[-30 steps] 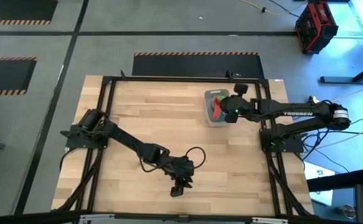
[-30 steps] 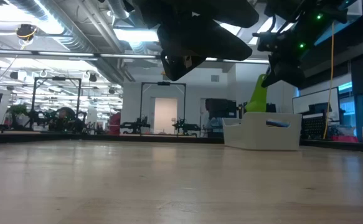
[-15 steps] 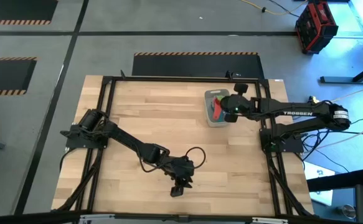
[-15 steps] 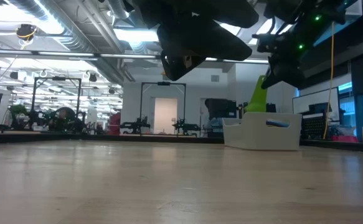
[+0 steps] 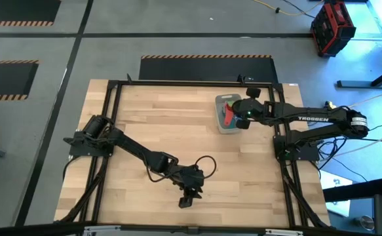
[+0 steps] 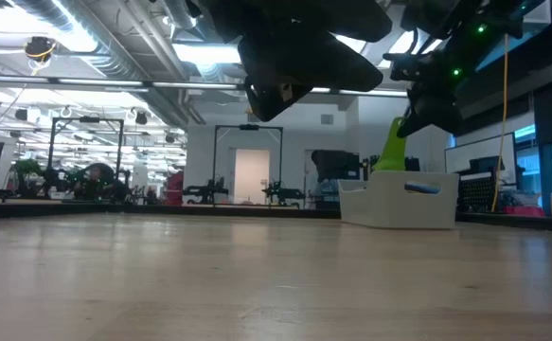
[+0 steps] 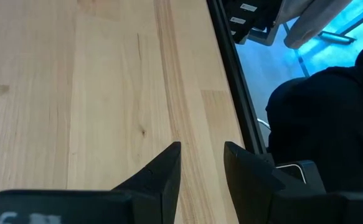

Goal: Nest measuring cups in basket
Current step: Stack the green measuring cup on top of the red measuring cup in the grey bin

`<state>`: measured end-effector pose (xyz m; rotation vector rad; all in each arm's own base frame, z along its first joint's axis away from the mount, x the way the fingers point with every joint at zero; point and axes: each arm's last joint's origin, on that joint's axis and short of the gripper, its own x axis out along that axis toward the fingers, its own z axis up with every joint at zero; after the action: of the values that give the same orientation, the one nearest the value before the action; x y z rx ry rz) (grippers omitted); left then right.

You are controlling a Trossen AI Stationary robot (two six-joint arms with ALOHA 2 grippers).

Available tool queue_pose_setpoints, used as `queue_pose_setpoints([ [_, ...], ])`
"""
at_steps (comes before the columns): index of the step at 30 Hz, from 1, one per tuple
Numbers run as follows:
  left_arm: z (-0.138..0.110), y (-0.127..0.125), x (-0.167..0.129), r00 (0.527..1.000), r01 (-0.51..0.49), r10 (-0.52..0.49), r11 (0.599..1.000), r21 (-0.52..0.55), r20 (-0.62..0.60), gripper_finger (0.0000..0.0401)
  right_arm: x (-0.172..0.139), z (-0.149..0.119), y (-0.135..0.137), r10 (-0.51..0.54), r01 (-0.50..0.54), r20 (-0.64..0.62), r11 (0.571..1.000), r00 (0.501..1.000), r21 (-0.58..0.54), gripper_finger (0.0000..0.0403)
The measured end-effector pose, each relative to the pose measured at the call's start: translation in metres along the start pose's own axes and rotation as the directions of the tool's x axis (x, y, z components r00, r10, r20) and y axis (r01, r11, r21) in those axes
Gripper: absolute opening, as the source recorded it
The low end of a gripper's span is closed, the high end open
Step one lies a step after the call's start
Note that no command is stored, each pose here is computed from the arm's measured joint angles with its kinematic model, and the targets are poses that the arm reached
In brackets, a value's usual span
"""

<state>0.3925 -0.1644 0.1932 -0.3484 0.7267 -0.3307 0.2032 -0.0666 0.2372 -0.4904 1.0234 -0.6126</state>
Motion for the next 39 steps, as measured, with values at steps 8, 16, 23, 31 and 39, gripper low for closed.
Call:
queue_pose_setpoints([
  [8, 0.0, 0.0, 0.0, 1.0, 0.0, 0.0, 1.0, 0.0, 0.0, 0.0115, 0.0, 0.0, 0.0, 0.0, 0.0, -0.001, 1.0, 1.0, 0.0, 0.0026],
  [16, 0.0, 0.0, 0.0, 1.0, -0.001, 0.001, 1.0, 0.0, 0.0, 0.0115, 0.0, 0.0, 0.0, 0.0, 0.0, 0.0, 1.0, 1.0, 0.0, 0.0032],
  [23, 0.0, 0.0, 0.0, 1.0, -0.001, 0.001, 1.0, 0.0, 0.0, 0.0115, 0.0, 0.0, 0.0, 0.002, -0.002, 0.0, 1.0, 1.0, 0.003, 0.0104],
  [31, 0.0, 0.0, 0.0, 1.0, -0.001, 0.001, 1.0, 0.0, -0.001, 0.0115, 0.0, 0.0, 0.001, 0.003, -0.003, 0.001, 1.0, 1.0, 0.001, 0.0184],
  [39, 0.0, 0.0, 0.0, 1.0, -0.001, 0.001, 1.0, 0.0, -0.001, 0.0115, -0.01, 0.006, 0.014, 0.041, -0.038, 0.051, 0.998, 0.998, -0.05, 0.0195],
])
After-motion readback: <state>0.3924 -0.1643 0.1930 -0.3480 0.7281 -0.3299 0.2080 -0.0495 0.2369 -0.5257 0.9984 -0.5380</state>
